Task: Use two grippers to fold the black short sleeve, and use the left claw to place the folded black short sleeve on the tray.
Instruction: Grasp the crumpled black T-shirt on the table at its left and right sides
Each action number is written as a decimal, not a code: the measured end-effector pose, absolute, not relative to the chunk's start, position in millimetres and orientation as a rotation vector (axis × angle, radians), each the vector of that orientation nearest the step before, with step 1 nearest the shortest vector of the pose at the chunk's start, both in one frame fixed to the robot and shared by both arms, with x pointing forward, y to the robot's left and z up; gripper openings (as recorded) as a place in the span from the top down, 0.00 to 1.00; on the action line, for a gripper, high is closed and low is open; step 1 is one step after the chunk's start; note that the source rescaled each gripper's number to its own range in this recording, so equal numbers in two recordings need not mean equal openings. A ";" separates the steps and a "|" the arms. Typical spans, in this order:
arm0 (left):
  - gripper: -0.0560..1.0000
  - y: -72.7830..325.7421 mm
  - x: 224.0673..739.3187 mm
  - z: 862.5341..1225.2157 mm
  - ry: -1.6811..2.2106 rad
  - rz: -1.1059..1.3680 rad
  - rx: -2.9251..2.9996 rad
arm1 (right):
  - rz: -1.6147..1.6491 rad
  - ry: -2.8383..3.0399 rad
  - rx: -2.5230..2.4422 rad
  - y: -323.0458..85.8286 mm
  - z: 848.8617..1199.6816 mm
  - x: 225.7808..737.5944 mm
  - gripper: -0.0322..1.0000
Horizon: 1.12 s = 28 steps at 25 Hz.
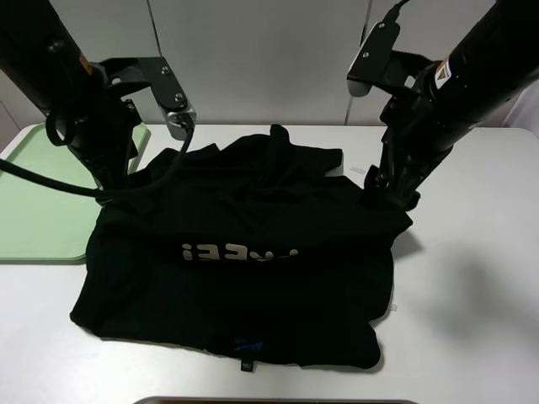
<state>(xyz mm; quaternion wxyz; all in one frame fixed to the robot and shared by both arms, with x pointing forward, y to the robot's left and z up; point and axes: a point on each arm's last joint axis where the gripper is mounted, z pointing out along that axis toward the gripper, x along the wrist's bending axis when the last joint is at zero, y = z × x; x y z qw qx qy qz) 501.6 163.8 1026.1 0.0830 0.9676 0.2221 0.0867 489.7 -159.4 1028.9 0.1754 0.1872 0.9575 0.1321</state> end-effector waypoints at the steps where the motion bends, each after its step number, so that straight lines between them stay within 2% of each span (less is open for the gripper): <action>1: 0.05 164.9 502.1 1025.8 0.627 0.272 2.911 | 0.360 2.716 0.501 -160.2 1026.9 489.2 0.00; 7: 0.05 168.1 505.9 1021.5 0.423 0.318 3.009 | 0.283 2.739 0.314 -161.2 1019.4 491.4 0.00; 11: 0.05 164.7 512.8 1007.1 0.366 0.288 3.041 | 0.221 2.794 0.257 -157.9 1001.2 497.8 0.00; 18: 0.05 161.2 519.7 989.4 0.295 0.246 3.078 | 0.137 2.878 0.234 -153.1 968.2 507.4 0.00; 28: 0.05 158.6 524.5 978.5 0.282 0.234 3.085 | 0.126 2.892 0.136 -147.9 942.8 515.5 0.00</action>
